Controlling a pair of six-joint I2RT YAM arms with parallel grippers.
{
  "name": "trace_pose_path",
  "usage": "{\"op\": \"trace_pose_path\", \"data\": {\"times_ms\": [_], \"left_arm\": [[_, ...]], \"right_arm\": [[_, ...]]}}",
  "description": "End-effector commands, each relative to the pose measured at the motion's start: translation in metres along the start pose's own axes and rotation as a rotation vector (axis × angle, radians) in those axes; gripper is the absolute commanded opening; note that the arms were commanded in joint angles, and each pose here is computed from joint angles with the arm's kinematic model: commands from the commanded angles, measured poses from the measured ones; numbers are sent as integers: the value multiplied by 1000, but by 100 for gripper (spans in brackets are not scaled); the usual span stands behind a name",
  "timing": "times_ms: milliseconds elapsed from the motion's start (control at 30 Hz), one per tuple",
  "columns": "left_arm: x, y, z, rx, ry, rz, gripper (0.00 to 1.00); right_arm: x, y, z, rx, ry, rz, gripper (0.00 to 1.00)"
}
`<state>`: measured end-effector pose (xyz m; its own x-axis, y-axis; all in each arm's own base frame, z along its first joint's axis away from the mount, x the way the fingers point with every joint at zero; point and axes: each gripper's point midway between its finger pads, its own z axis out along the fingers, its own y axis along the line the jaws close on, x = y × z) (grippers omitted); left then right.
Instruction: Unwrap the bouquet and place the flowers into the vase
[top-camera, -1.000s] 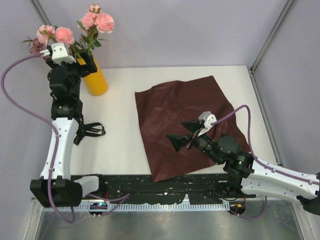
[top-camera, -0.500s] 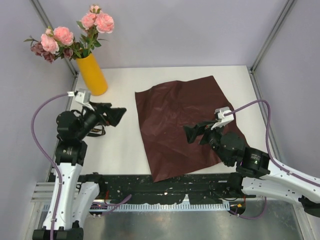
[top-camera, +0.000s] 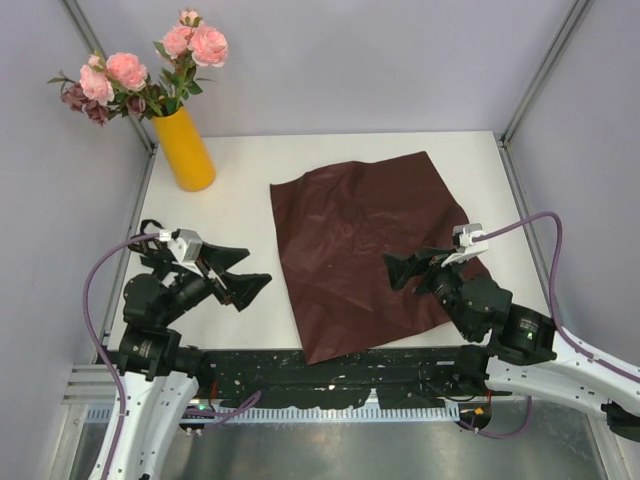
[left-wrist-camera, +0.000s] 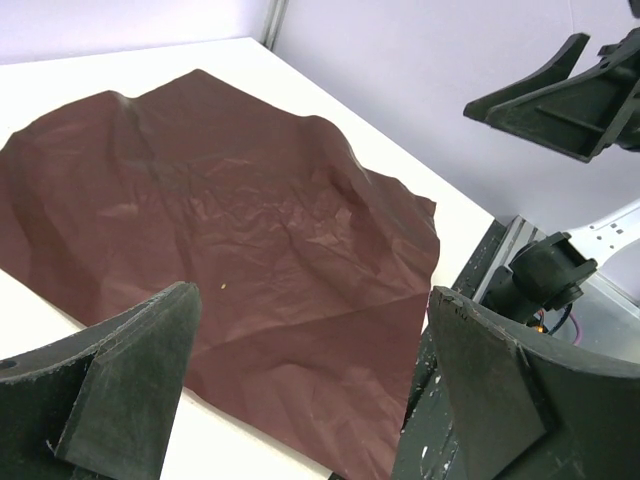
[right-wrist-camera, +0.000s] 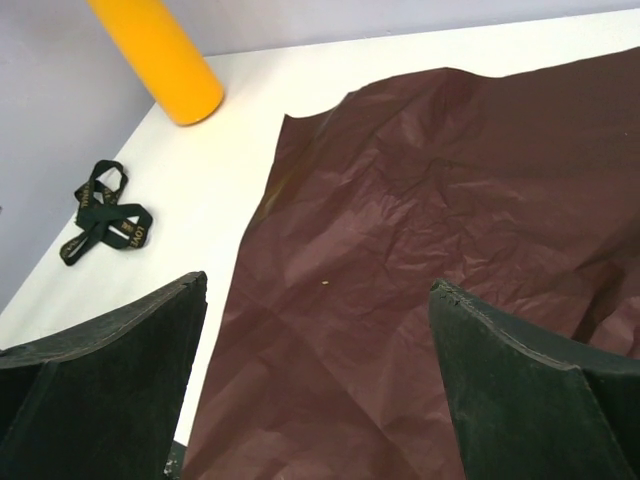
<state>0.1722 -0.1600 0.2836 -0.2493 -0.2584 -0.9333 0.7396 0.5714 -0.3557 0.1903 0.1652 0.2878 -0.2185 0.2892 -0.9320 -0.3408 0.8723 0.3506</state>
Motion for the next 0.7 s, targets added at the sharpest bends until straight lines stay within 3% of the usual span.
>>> {"op": "trace_pose_path", "data": {"times_ms": [0,667], "left_arm": [[-5,-7,-3,22,-25,31,100],[-5,-5,-4,4,-27,34,100]], "right_arm": [[-5,-6,0,24,-45,34,95],[-16,-14,-12,32,-60,67,95]]}}
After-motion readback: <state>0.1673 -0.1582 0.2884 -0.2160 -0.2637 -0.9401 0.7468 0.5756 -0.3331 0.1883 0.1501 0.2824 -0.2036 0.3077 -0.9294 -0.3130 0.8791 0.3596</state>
